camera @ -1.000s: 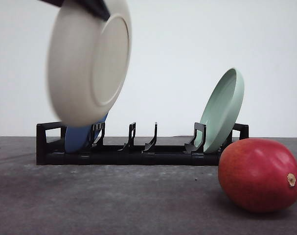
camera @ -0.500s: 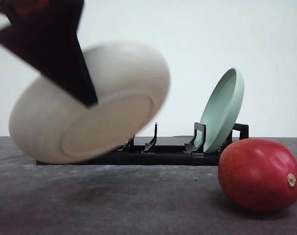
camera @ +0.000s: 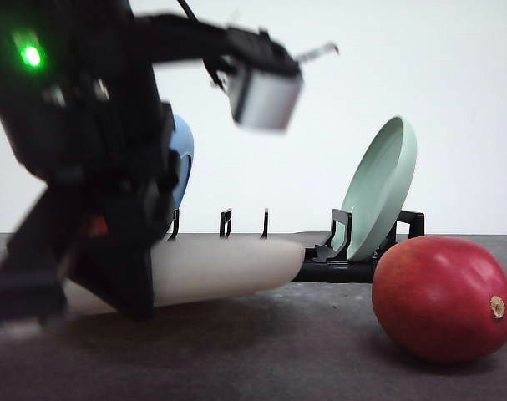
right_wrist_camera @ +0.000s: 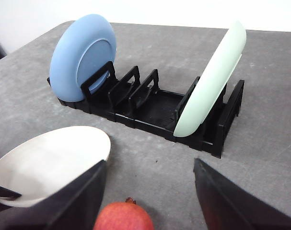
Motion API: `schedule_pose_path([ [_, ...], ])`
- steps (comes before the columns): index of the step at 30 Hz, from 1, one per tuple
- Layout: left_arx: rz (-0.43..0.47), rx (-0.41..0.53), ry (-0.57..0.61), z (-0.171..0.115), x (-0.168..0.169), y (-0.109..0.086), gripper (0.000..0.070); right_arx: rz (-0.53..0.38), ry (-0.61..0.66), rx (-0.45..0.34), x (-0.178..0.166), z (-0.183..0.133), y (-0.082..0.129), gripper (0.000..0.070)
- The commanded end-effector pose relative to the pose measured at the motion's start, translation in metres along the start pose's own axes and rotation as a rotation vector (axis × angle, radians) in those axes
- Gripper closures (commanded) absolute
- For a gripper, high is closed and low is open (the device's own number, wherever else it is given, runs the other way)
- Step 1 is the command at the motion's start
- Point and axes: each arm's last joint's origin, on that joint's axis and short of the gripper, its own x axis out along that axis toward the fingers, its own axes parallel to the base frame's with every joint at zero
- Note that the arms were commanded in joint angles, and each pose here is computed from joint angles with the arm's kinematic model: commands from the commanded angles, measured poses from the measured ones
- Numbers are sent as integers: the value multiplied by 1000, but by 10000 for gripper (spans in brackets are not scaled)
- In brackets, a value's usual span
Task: Place pomegranate in white plate
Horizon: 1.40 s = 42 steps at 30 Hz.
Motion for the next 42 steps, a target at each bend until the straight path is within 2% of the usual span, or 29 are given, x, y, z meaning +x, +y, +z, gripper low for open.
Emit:
schedule_pose_path([
  [1, -14, 16, 4, 6, 6, -5, 674, 3, -27, -12, -2, 6, 2, 336],
  [4, -18, 23, 16, 8, 12, -8, 651, 3, -27, -11, -2, 6, 2, 336],
  [6, -20, 25, 20, 8, 14, -9, 557, 3, -26, -11, -2, 6, 2, 336],
  [8, -20, 8, 20, 8, 13, -10, 411, 3, -27, -11, -2, 6, 2, 336],
  [10, -22, -21, 21, 9, 11, -10, 335, 3, -27, -12, -2, 6, 2, 336],
  [13, -60, -86, 46, 10, 6, -7, 334, 3, -27, -12, -2, 6, 2, 336],
  [16, -173, -203, 31, 9, -4, 5, 334, 3, -27, -11, -2, 6, 2, 336],
  [20, -332, -400, -92, 3, -20, 29, 334, 3, -27, -11, -2, 6, 2, 336],
  [24, -424, -600, -224, -11, -35, 59, 334, 3, -27, -11, -2, 6, 2, 336],
  [27, -399, -722, -296, -27, -44, 84, 334, 3, -26, -11, -2, 6, 2, 336],
  [34, -236, -957, -374, -74, -57, 131, 334, 2, -12, -6, -2, 5, 2, 336],
  [39, -151, -1069, -405, -107, -63, 148, 336, 0, 8, 0, -2, 3, 1, 336],
  [42, -93, -1132, -429, -125, -64, 150, 336, -1, 15, 3, -2, 2, 1, 336],
])
